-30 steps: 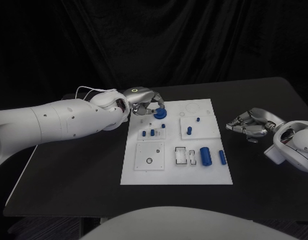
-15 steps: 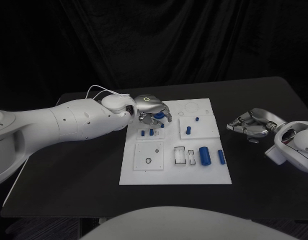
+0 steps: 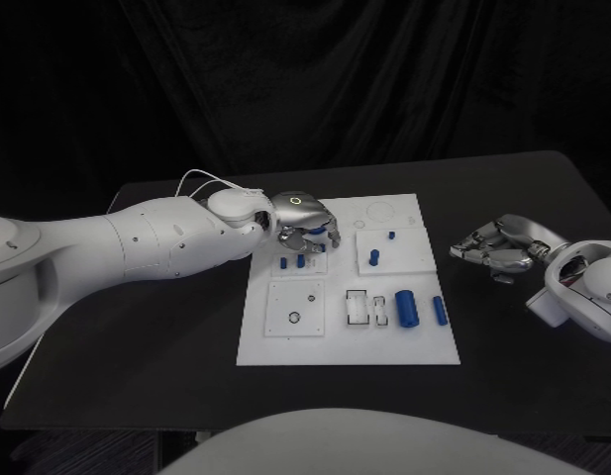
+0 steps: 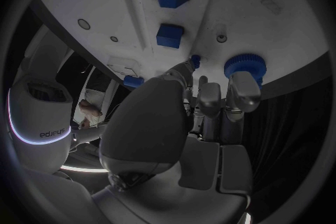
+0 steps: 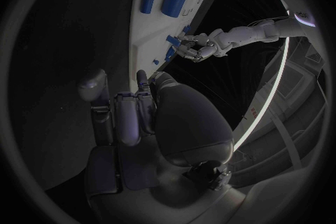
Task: Assemble the parts on the task board
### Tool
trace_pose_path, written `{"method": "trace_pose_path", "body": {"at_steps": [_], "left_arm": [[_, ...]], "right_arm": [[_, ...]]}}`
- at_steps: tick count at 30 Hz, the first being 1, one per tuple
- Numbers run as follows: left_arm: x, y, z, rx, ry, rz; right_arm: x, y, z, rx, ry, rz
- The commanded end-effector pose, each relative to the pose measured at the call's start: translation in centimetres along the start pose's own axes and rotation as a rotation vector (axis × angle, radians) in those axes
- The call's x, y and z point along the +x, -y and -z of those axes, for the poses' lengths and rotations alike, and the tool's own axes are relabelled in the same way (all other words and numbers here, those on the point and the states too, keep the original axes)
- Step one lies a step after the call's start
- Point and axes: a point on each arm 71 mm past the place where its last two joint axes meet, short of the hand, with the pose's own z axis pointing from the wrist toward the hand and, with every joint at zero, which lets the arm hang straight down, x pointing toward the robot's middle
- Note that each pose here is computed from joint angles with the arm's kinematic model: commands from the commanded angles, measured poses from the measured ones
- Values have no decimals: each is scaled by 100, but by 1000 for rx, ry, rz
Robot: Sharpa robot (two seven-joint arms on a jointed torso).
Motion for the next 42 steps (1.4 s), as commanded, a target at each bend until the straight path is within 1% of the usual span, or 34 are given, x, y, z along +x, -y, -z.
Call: {"method": "trace_pose_path", "body": {"at_steps": [1, 12, 25, 34, 42], "left_arm": [[21, 7, -5, 1, -20, 3], [33, -3, 11, -1, -25, 6], [47, -29, -7, -18, -37, 7], [98, -49, -19, -31, -52, 13], [114, -55, -10, -36, -36, 8]], "right_arm": [[13, 6, 7, 5, -5, 0], [18, 4, 5, 6, -9, 0], [29, -7, -9, 6, -15, 1], [34, -11, -13, 5, -17, 2], [33, -8, -12, 7, -18, 2]]}}
